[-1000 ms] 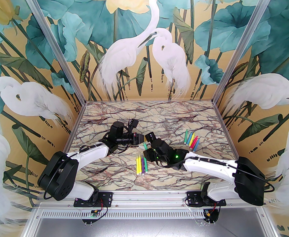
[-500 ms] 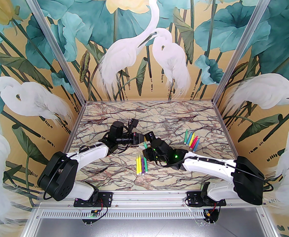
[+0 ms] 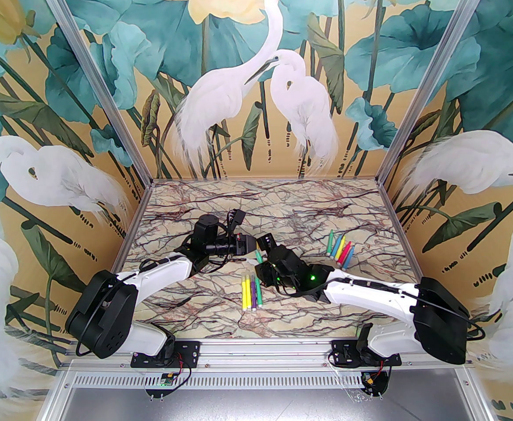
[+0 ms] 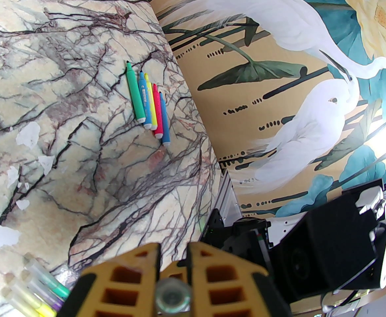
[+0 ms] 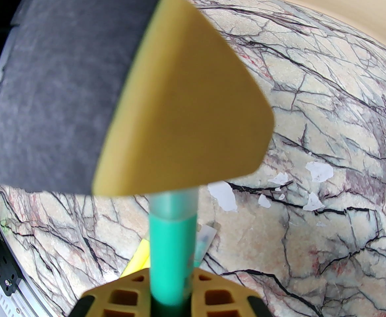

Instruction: Open the pen caps

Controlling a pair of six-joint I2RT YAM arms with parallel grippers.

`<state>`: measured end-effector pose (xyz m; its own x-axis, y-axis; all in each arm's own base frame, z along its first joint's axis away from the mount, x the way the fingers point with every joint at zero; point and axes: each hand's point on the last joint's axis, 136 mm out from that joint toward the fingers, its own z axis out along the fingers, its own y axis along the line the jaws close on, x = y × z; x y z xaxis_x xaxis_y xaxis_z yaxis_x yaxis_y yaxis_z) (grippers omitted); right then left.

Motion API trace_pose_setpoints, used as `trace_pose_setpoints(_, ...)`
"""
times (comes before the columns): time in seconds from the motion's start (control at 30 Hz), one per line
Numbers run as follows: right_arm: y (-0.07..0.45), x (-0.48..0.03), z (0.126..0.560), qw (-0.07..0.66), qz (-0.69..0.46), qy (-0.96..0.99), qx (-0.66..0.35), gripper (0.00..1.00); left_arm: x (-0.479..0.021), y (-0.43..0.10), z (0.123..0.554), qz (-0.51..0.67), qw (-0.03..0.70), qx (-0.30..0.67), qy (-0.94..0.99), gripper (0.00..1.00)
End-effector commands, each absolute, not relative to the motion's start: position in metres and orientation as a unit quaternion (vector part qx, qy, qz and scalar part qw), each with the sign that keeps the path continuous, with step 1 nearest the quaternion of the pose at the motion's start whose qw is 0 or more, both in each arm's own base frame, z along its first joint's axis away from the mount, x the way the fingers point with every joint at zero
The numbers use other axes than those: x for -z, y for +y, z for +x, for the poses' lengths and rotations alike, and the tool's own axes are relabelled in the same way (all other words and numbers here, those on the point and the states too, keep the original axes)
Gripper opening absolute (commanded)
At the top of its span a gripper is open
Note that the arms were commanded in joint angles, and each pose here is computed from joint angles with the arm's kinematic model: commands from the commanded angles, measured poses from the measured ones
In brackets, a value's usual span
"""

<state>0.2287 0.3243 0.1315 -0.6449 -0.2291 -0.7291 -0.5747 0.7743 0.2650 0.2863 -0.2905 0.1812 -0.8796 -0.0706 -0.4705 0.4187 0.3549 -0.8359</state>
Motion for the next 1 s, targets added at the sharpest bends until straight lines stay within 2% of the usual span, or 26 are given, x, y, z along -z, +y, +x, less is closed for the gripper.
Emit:
trace_pose_setpoints(0.0,0.323,-0.131,0.22,0.347,-0.242,0.87,-0.255,0.13,-0.192,-0.294,0.285,0.121,0.227,0.566,0.783,0.02)
trace_pose_setpoints(0.97,0.28,-0.092,0.183,0.298,-0.263,0.887,-0.235,0.05,-0.193,-0.261,0.32,0.035,0.268,0.529,0.804,0.0)
